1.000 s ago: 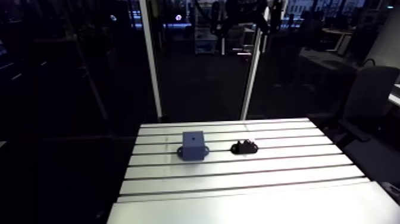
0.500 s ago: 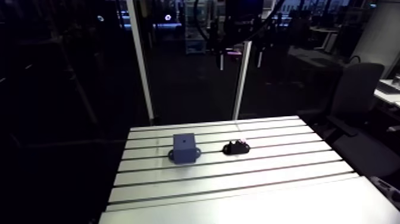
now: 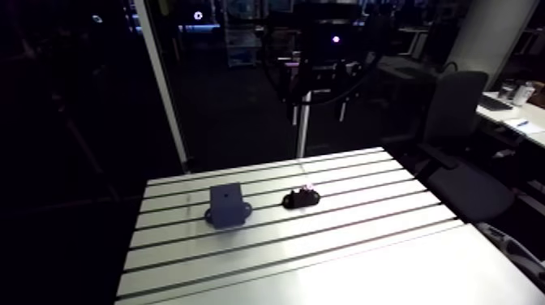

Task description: Pick up the M10 bolt and insert it into the hole until fully seated.

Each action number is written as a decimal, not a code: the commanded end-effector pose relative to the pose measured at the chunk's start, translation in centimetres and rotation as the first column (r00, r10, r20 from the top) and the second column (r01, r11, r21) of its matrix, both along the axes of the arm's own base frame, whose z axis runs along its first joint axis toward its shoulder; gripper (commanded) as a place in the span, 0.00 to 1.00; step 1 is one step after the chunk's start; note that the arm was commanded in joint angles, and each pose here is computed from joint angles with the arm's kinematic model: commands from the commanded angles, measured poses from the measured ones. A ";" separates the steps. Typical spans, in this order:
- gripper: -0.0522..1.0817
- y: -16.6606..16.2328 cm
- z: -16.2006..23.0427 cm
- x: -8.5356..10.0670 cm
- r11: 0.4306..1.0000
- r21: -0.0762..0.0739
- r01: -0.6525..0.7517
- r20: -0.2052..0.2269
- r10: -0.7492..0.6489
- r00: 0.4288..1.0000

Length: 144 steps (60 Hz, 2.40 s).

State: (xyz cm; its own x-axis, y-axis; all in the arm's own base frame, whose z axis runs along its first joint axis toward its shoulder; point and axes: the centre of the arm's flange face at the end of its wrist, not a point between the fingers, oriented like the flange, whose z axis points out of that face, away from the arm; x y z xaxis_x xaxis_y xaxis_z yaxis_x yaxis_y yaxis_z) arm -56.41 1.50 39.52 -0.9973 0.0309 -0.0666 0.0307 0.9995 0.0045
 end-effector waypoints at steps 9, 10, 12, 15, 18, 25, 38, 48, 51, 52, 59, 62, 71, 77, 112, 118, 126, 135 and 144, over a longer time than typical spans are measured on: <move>0.06 2.2 -4.8 -0.8 1.000 -0.011 -0.007 0.002 0.007 1.000; 0.06 2.2 -4.8 -0.8 1.000 -0.011 -0.007 0.002 0.007 1.000; 0.06 2.2 -4.9 -1.0 1.000 -0.008 -0.007 0.003 0.007 1.000; 0.06 2.3 -5.6 -1.4 1.000 -0.016 -0.008 0.021 0.009 1.000; 0.06 2.3 -6.0 -1.6 1.000 -0.018 -0.004 0.032 0.005 0.999; 0.06 2.6 -7.6 -2.0 1.000 -0.014 0.007 0.075 -0.006 0.997; 0.06 2.9 -9.5 -2.9 1.000 -0.019 0.019 0.107 -0.017 0.994; 0.06 3.1 -10.5 -3.0 0.999 -0.008 0.032 0.130 -0.031 0.991; 0.06 3.0 -10.8 -3.0 0.999 -0.006 0.040 0.133 -0.039 0.990; 0.06 3.0 -10.8 -3.0 0.999 -0.006 0.040 0.133 -0.039 0.990; 0.09 2.8 -11.6 -3.1 0.998 0.001 0.069 0.140 -0.068 0.988; 0.11 2.7 -12.1 -3.1 0.997 0.002 0.078 0.147 -0.077 0.986; 0.23 2.6 -12.8 -3.3 0.996 0.002 0.086 0.148 -0.085 0.985; 0.28 2.5 -13.5 -3.5 0.997 0.002 0.083 0.150 -0.083 0.985; 0.40 2.1 -17.1 -4.5 0.998 -0.020 0.058 0.162 -0.054 0.985; 0.40 1.9 -17.3 -4.5 0.998 -0.024 0.051 0.166 -0.047 0.985; 0.41 1.6 -17.5 -4.3 0.999 -0.028 0.034 0.170 -0.029 0.985; 0.41 1.6 -17.5 -4.3 0.999 -0.034 0.006 0.169 0.000 0.986; 0.41 1.7 -17.5 -4.3 0.999 -0.035 -0.019 0.168 0.024 0.985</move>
State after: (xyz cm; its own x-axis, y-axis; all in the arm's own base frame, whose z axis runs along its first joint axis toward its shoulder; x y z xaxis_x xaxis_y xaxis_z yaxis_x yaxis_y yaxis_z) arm -60.76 3.19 22.10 -0.9715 0.0380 -0.2342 0.0443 0.9988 -0.0215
